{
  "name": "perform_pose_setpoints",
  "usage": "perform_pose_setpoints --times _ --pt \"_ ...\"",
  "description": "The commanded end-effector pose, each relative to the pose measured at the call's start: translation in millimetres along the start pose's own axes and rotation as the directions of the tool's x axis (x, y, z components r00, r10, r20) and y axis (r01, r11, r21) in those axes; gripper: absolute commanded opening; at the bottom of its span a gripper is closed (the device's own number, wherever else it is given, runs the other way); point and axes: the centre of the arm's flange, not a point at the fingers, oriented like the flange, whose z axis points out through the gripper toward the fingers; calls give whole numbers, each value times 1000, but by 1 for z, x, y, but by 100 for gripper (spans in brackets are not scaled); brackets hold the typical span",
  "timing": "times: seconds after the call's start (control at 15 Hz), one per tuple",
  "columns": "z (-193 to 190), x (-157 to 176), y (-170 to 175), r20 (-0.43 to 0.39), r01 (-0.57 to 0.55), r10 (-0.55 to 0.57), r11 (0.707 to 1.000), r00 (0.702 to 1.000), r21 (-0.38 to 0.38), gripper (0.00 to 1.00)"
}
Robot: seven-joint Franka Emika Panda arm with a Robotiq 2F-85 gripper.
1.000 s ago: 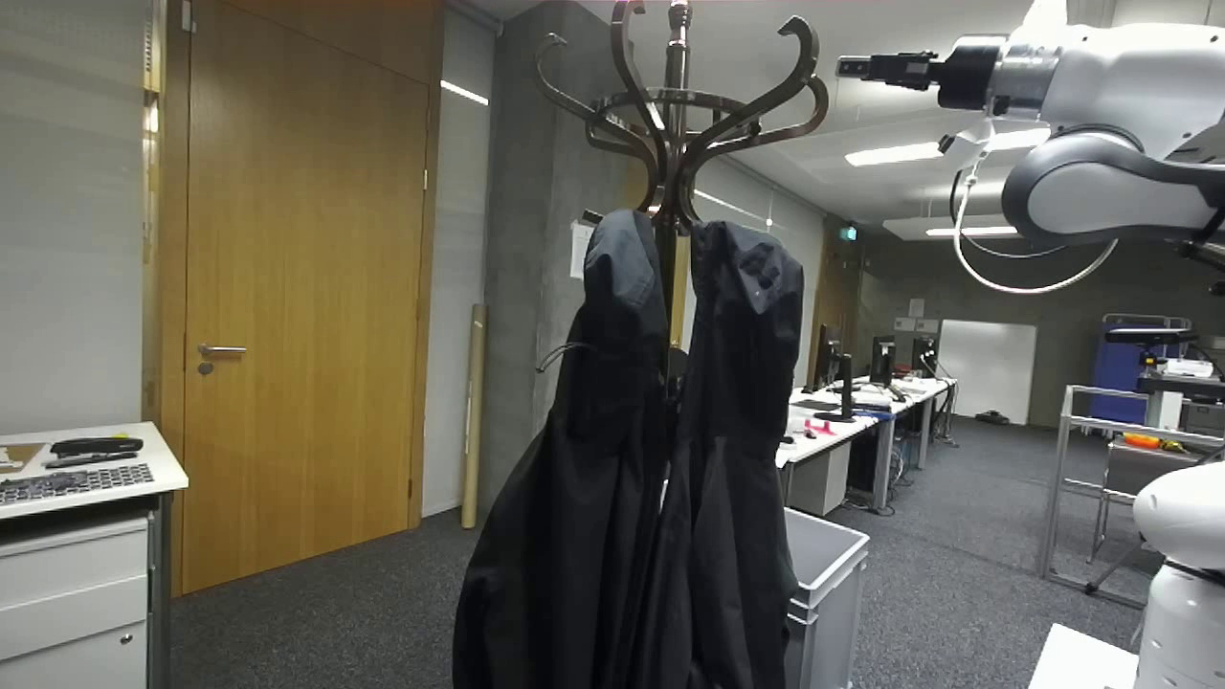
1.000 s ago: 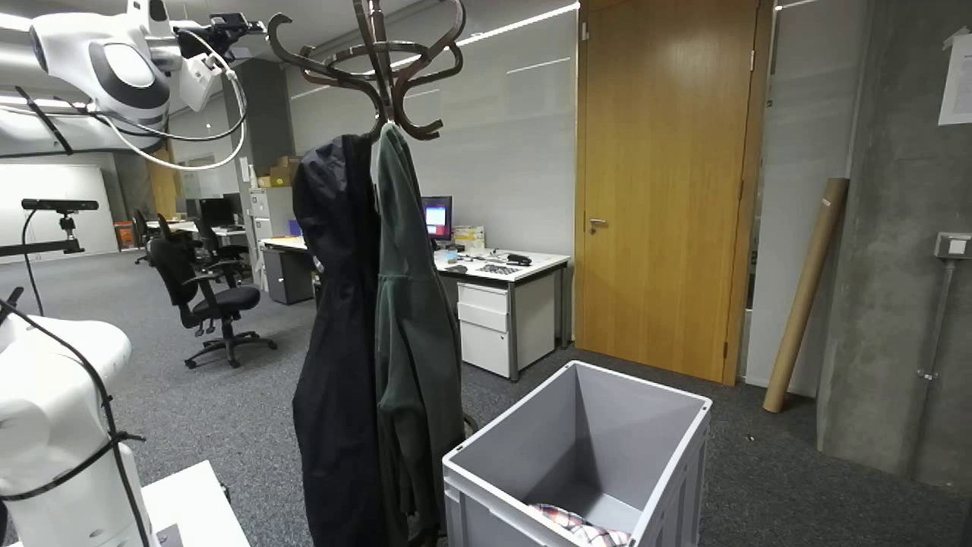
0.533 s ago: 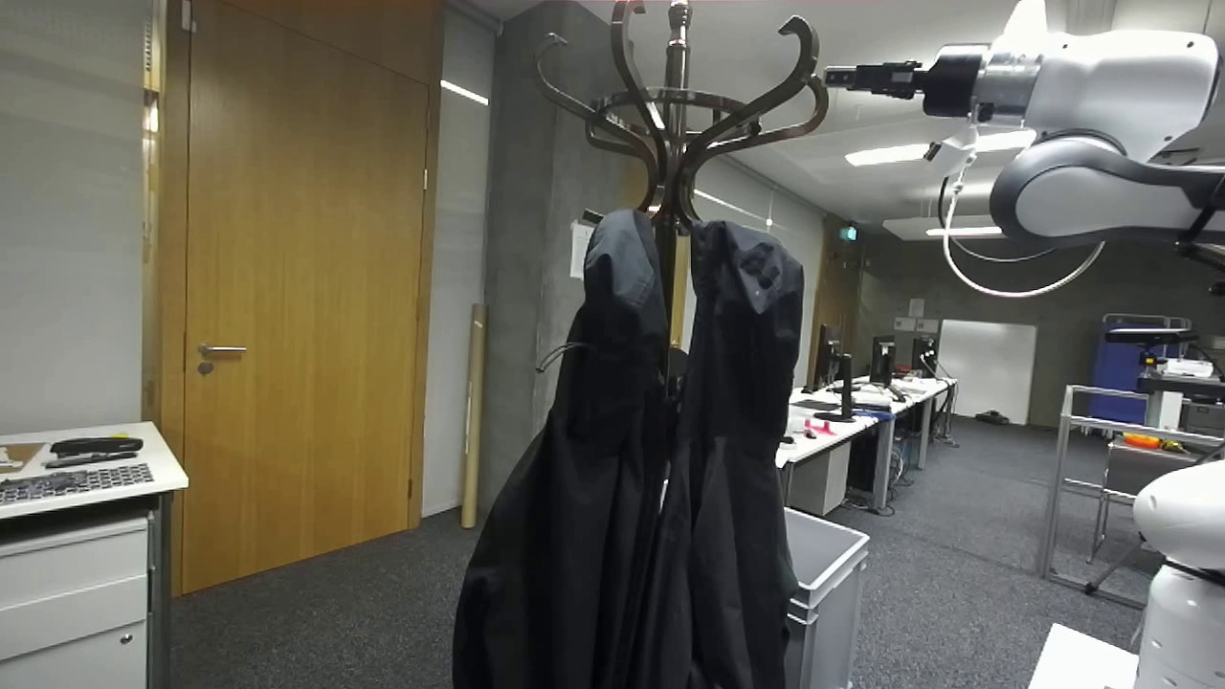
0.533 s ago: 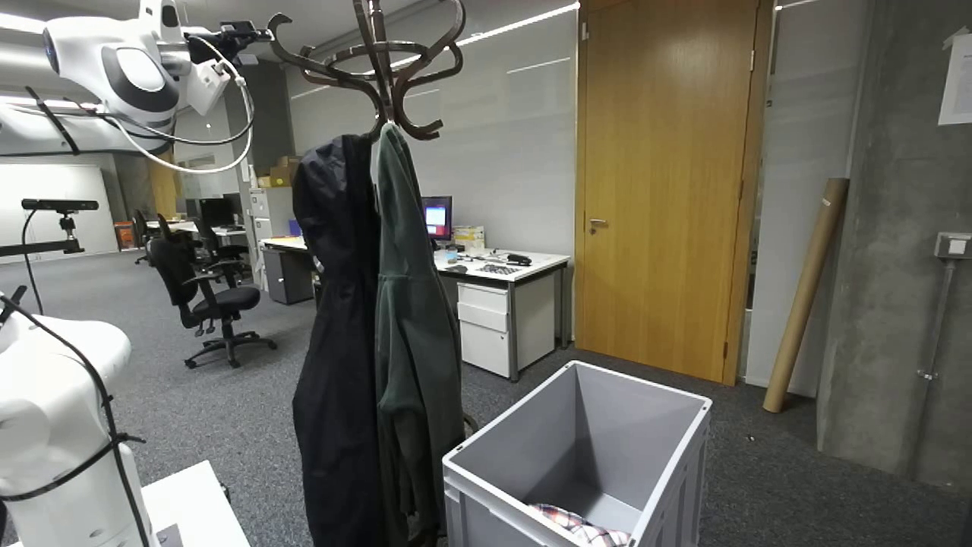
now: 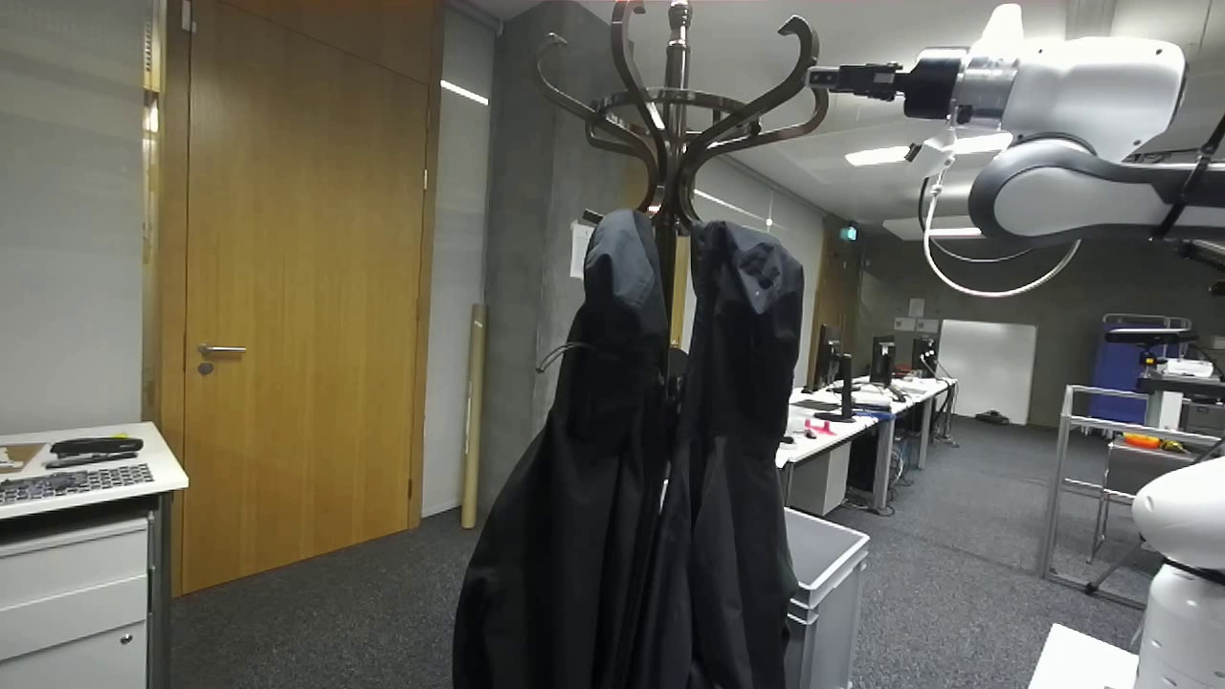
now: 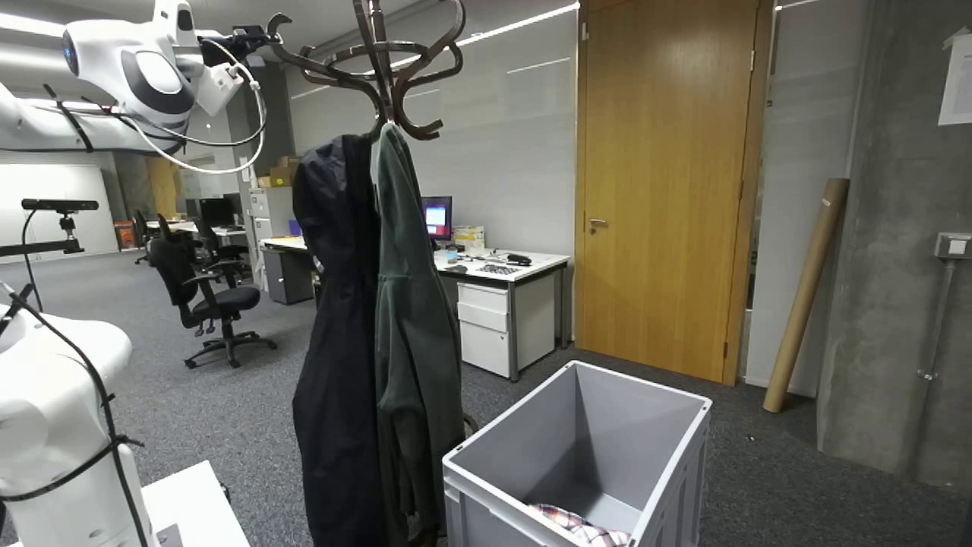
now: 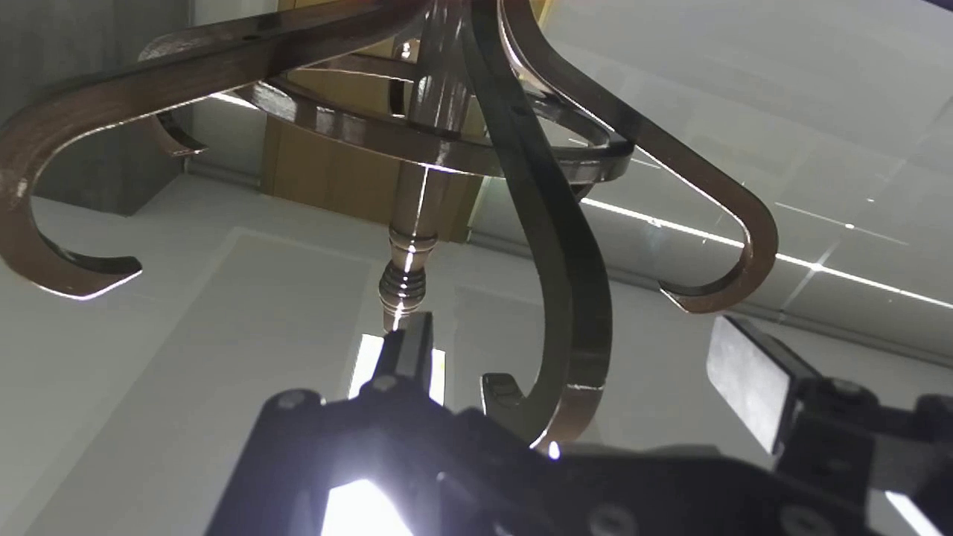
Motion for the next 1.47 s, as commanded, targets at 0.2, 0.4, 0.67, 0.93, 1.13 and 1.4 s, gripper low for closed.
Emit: perform_pose_setpoints --times 0.2,0.4,0.67,0.93,1.13,1.4 --pt "31 7 -1 -57 9 -8 1000 998 17 100" --pt "39 9 -2 -64 13 -12 1000 998 12 100" --pt "50 10 -1 -68 22 -22 1000 997 -2 100" --pt "58 10 0 -68 32 -33 999 997 -16 100" --pt "62 11 0 -70 40 -41 999 997 -26 100" --pt "65 13 2 -76 46 -48 998 996 -37 100"
